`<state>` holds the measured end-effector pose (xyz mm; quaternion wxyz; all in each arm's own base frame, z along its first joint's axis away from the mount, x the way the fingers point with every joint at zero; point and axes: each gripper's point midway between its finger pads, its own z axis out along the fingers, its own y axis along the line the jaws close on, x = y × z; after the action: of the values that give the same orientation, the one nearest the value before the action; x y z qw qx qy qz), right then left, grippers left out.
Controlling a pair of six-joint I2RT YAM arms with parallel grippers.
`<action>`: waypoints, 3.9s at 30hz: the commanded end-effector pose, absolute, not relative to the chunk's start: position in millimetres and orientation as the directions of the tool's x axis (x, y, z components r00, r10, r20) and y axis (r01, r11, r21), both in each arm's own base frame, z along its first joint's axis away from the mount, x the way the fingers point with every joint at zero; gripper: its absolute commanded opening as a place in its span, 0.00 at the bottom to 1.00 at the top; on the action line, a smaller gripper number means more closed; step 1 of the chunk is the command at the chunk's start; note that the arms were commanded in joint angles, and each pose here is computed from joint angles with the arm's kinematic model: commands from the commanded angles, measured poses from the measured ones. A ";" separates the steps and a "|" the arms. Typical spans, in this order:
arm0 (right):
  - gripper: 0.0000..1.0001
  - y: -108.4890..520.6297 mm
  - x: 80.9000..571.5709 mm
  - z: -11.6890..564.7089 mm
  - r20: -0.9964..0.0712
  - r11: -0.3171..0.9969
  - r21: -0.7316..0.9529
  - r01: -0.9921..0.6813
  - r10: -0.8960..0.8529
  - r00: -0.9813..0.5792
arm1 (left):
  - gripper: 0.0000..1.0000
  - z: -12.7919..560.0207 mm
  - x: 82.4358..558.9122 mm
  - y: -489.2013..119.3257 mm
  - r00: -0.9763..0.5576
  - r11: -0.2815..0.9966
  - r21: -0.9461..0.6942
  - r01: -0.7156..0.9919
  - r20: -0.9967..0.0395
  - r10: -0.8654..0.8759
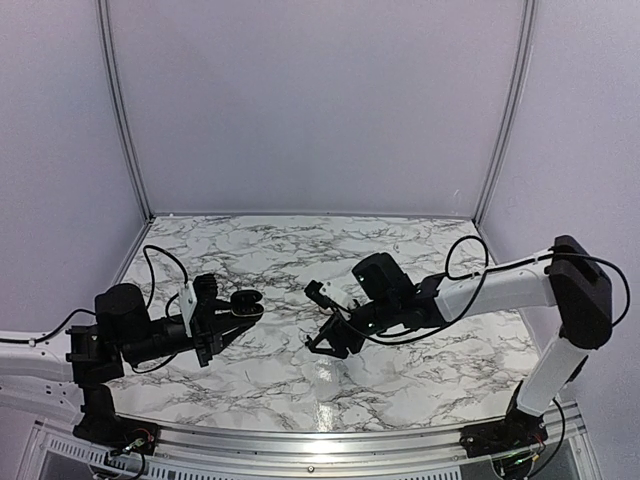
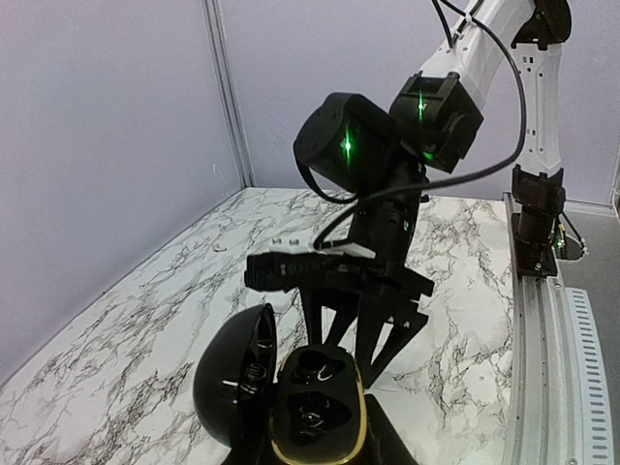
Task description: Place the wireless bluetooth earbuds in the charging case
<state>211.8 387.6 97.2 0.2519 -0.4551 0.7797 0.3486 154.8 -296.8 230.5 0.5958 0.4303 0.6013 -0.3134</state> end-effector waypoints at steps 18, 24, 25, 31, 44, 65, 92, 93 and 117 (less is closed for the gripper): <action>0.61 282.2 330.5 106.8 -0.738 0.703 0.314 -0.638 -0.241 -0.630 | 0.00 250.6 164.4 -288.5 0.103 0.502 0.134 0.854 -0.991 0.088; 0.57 232.5 352.8 82.6 -0.699 0.805 0.305 -0.509 -0.173 -0.693 | 0.00 250.5 165.0 -287.8 0.100 0.507 0.130 0.852 -0.991 0.087; 0.56 226.6 355.8 78.7 -0.693 0.817 0.300 -0.493 -0.168 -0.701 | 0.00 250.7 165.1 -287.5 0.100 0.508 0.130 0.851 -0.991 0.086; 0.49 207.1 367.9 59.3 -0.666 0.860 0.259 -0.440 -0.171 -0.726 | 0.00 251.8 166.3 -287.1 0.103 0.514 0.133 0.847 -0.991 0.087; 0.40 200.7 385.5 35.5 -0.645 0.892 0.199 -0.405 -0.192 -0.740 | 0.00 250.8 167.3 -288.5 0.103 0.514 0.137 0.847 -0.990 0.094; 0.20 206.3 395.1 20.1 -0.631 0.875 0.245 -0.418 -0.183 -0.754 | 0.00 248.8 169.2 -290.0 0.105 0.517 0.144 0.844 -0.989 0.105; 0.27 203.8 373.9 19.5 -0.656 0.887 0.189 -0.421 -0.205 -0.726 | 0.00 249.3 169.2 -290.4 0.112 0.516 0.151 0.843 -0.988 0.106; 0.27 204.9 373.8 20.4 -0.663 0.890 0.174 -0.421 -0.211 -0.719 | 0.00 249.3 169.1 -290.5 0.113 0.515 0.152 0.843 -0.988 0.106; 0.29 214.3 373.4 28.2 -0.783 0.892 0.116 -0.436 -0.188 -0.593 | 0.00 253.7 167.7 -289.3 0.120 0.514 0.150 0.844 -0.989 0.090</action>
<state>366.1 204.5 22.5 0.3972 -0.1683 0.8902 0.1463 166.6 -290.5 232.6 0.6116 0.4075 0.6136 -0.2889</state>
